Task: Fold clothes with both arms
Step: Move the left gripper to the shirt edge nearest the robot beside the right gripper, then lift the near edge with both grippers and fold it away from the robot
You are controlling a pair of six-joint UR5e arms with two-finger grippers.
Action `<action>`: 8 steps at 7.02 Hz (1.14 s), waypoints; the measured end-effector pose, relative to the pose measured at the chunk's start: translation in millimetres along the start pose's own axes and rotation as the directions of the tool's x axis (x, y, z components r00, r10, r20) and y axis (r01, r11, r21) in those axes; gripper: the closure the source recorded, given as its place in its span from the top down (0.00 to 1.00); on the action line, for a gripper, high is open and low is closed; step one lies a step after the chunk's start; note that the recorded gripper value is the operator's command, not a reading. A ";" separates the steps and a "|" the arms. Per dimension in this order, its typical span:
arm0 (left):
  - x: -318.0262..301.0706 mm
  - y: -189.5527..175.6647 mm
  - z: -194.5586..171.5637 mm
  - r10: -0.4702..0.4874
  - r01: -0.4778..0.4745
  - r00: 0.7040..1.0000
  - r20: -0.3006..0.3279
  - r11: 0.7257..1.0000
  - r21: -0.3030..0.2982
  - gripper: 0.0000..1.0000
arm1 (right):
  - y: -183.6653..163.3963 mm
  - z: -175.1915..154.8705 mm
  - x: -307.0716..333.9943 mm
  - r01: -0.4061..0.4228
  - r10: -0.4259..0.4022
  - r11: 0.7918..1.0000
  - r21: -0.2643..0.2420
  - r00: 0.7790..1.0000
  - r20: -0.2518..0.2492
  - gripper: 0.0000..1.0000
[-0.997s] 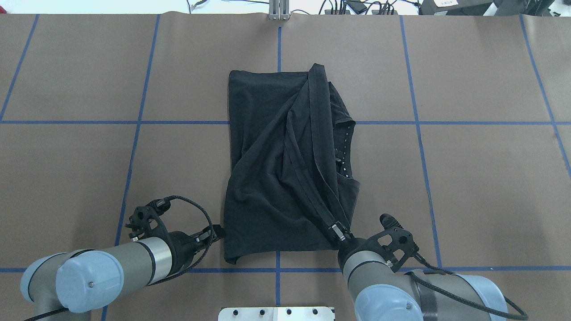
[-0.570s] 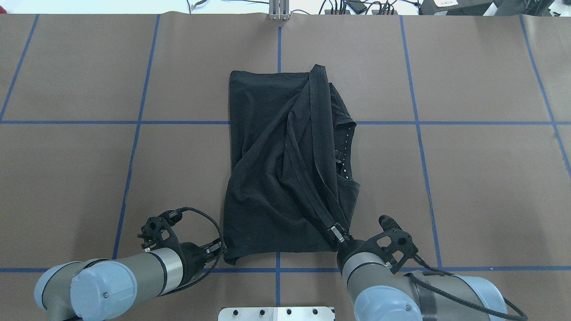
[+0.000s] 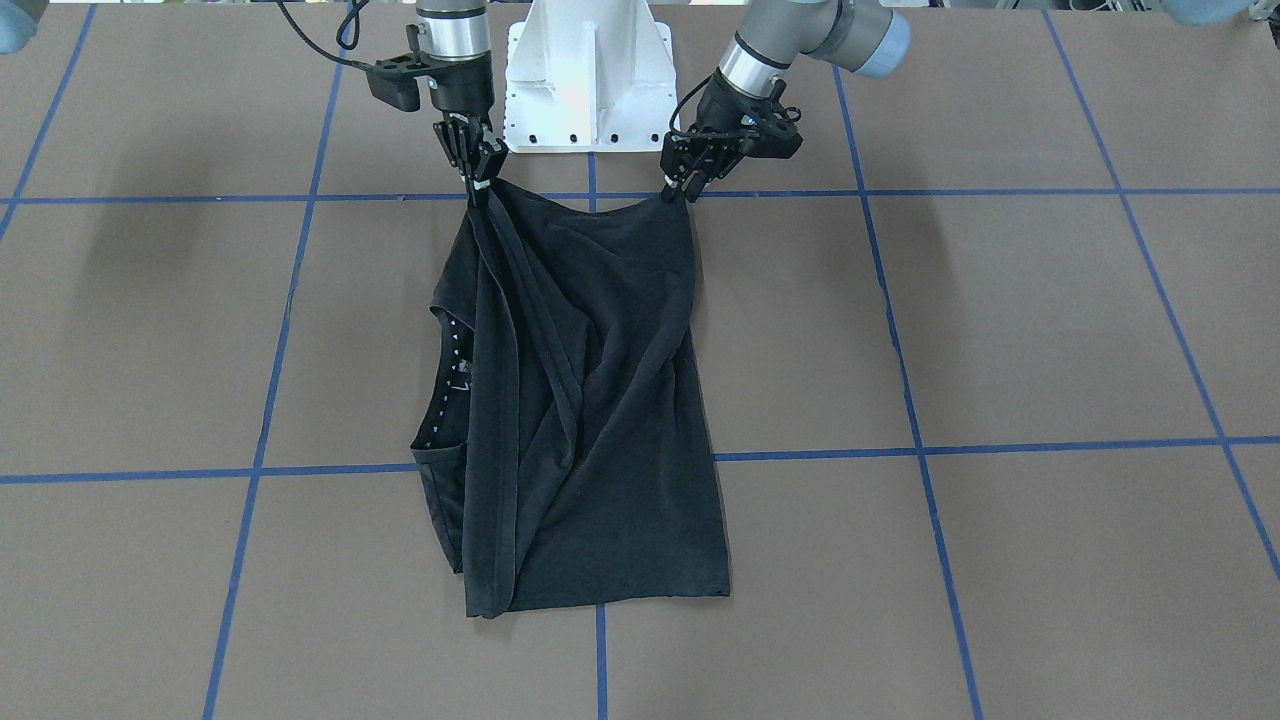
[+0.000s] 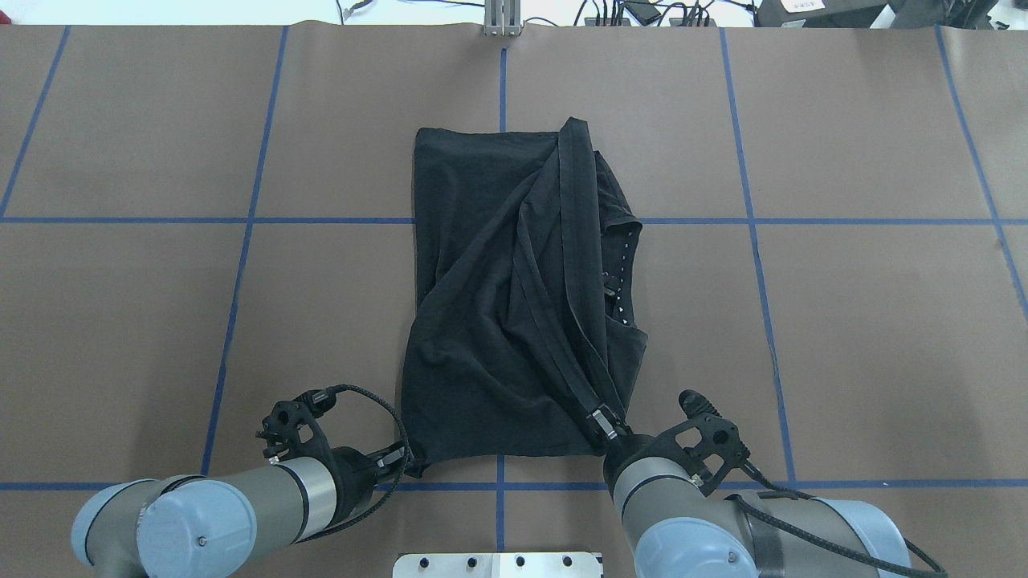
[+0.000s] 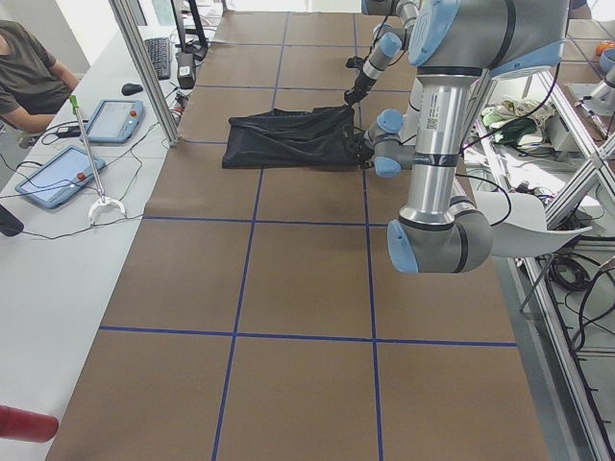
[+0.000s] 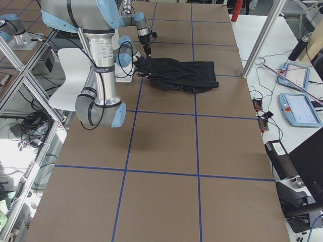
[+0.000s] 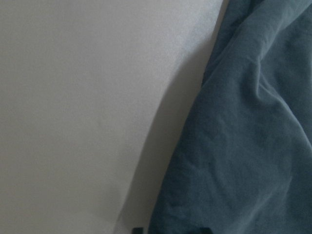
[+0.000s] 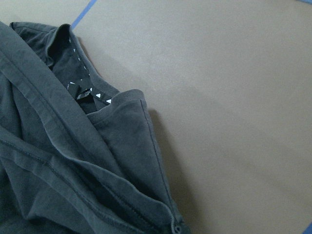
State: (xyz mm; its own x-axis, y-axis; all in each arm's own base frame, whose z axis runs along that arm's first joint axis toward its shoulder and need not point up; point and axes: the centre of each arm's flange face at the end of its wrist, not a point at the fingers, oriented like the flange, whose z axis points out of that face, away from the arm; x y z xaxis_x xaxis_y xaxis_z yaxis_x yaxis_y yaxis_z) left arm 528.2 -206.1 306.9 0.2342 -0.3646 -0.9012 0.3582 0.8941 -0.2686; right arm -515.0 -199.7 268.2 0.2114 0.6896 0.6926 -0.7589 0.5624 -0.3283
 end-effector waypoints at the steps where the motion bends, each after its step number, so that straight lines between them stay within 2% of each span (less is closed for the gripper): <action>1: -0.6 2.1 0.5 0.001 -0.001 1.000 0.001 1.000 -0.003 0.30 | 0.3 -0.3 -0.4 0.000 0.000 1.000 -0.001 1.000 0.001 0.00; 2: -1.5 4.5 1.2 0.002 -0.002 1.000 0.004 1.000 -0.007 0.13 | 0.5 -1.1 -0.6 -0.001 0.001 1.000 -0.002 1.000 0.002 0.00; 3: -2.5 5.8 2.0 0.003 -0.003 1.000 0.006 1.000 -0.009 0.00 | 0.2 -2.1 -0.6 -0.001 0.001 1.000 -0.004 1.000 0.003 0.00; 6: 1.5 7.1 -3.9 0.003 -0.003 1.000 -0.003 1.000 -0.020 0.00 | 0.6 -5.8 -0.8 -0.003 0.003 1.000 -0.011 1.000 0.006 0.00; 8: 29.9 7.2 -50.2 -0.013 0.008 0.998 -0.066 0.998 -0.067 0.00 | -7.4 -24.0 0.7 -0.013 0.014 0.999 -0.036 1.000 0.019 0.00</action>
State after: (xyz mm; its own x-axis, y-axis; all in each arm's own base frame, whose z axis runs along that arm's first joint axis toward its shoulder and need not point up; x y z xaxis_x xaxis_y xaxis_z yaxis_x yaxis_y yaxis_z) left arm 492.4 -197.6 261.0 0.1693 -0.3580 -0.9183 0.2984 0.9066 -0.2984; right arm -494.5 -192.4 255.7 0.1890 0.6887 0.7000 -0.7390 0.5691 -0.3604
